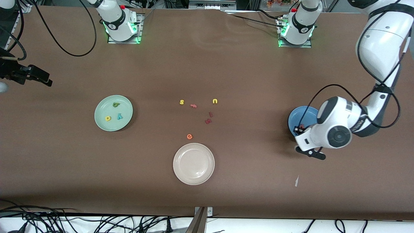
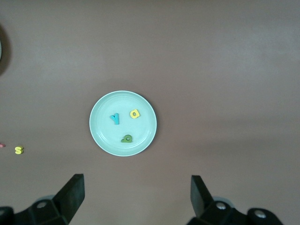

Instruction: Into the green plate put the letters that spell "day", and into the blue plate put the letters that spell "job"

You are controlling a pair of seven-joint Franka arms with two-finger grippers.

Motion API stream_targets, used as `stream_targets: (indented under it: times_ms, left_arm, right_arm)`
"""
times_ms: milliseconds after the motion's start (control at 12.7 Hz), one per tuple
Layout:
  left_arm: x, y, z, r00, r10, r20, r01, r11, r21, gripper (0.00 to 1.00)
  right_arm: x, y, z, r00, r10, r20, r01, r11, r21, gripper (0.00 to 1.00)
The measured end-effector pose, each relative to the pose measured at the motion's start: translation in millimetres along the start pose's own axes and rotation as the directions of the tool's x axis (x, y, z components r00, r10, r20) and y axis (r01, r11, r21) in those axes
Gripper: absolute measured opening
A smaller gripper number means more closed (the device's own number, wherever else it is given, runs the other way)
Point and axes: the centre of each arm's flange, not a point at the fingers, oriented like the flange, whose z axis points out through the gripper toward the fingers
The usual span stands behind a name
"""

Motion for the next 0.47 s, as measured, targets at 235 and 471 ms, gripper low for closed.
stream_targets:
  times_ms: [235,471]
  left_arm:
    - [-8,-16,5,1.000,0.008,0.018,-0.008,1.000,-0.012,0.65]
    - [-13,-19,-14,1.000,-0.005,0.015,0.005,1.000,-0.003,0.93]
  right_arm:
    - [0,0,0,1.000,0.000,0.000,0.000,1.000,0.000,1.00]
    - [0,0,0,1.000,0.000,0.000,0.000,1.000,0.000,1.00]
